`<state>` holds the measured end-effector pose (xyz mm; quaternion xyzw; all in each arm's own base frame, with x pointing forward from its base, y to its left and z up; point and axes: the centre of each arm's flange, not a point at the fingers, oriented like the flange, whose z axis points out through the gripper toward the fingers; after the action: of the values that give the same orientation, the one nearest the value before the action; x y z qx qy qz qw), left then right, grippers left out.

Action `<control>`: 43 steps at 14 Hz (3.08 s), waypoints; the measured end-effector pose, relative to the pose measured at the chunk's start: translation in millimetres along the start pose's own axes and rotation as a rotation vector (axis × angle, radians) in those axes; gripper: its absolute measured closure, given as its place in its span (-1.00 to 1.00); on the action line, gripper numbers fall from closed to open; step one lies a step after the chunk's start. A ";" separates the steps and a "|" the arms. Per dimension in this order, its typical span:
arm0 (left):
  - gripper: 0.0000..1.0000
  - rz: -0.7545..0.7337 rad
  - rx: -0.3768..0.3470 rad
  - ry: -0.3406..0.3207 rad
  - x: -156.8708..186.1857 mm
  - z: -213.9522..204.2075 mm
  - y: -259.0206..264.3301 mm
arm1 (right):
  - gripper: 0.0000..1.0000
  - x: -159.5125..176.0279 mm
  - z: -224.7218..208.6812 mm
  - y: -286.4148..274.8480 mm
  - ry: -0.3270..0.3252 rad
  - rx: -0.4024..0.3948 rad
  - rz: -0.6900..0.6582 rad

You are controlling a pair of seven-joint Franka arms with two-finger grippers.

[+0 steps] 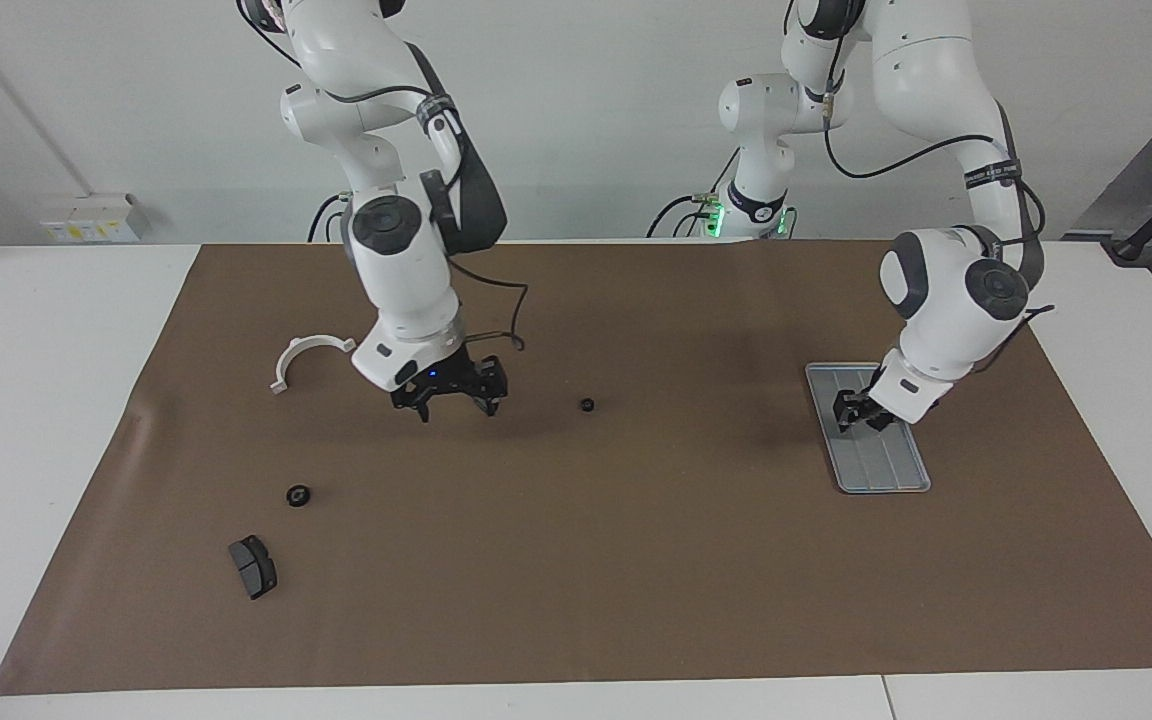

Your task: Place bearing gear from tray to pile

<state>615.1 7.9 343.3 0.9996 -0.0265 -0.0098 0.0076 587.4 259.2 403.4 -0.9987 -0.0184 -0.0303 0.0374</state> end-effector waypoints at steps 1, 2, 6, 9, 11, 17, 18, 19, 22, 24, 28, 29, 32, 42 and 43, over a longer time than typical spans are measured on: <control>-0.38 -0.002 0.001 0.014 -2.6 3.5 -8.6 | -1.00 -9.4 4.2 -24.8 0.005 0.005 0.011; -0.51 -0.007 0.002 0.028 -5.7 8.6 -14.3 | -1.00 -19.5 11.3 -48.7 0.009 0.010 0.025; -0.50 -0.008 0.004 0.042 -18.5 24.8 -14.3 | -1.00 -57.3 62.0 -123.2 0.005 0.001 0.027; -0.49 -0.013 0.004 0.034 -27.5 30.3 -16.4 | -1.00 -69.0 108.1 -146.6 0.042 -0.040 0.024; -0.47 -0.023 0.003 0.026 -33.4 32.7 -21.7 | -1.00 -66.2 115.9 -141.2 0.039 -0.051 0.029; -0.32 -0.027 0.002 0.014 -41.3 38.0 -23.0 | -0.63 -66.3 120.8 -139.0 0.031 -0.062 0.028; -0.29 -0.027 0.003 0.016 -41.8 38.8 -23.0 | -0.63 -67.2 121.5 -139.6 0.030 -0.064 0.026; -0.21 -0.027 0.003 0.017 -42.0 39.2 -23.0 | -0.63 -68.5 122.0 -140.7 0.028 -0.066 0.023; -0.08 -0.027 0.003 0.017 -42.5 39.9 -22.9 | -0.54 -70.2 122.5 -142.6 0.028 -0.067 0.018; 0.23 -0.026 0.003 0.018 -42.5 39.7 -22.9 | -0.48 -70.2 122.5 -142.5 0.028 -0.067 0.018; 0.30 -0.026 0.003 0.019 -42.5 39.0 -22.9 | -0.01 -70.0 122.5 -142.4 0.029 -0.067 0.018; 0.30 -0.025 0.003 0.022 -42.0 37.8 -22.4 | -0.01 -70.1 122.5 -142.5 0.029 -0.067 0.017; 0.30 -0.016 0.004 0.055 -31.5 20.1 -11.4 | 0.23 -69.6 122.1 -142.0 0.030 -0.068 0.017; 0.30 -0.178 -0.019 0.056 -35.9 -14.8 203.5 | 0.52 -68.8 121.2 -141.2 0.032 -0.070 0.017; 0.30 -0.176 -0.020 0.055 -42.3 -14.4 224.6 | 0.52 -68.2 120.9 -140.3 0.030 -0.072 0.018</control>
<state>561.3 -213.9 362.0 0.9978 0.0616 0.0168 0.0176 521.0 405.9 289.1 -0.9989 -0.0076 -0.0456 0.0021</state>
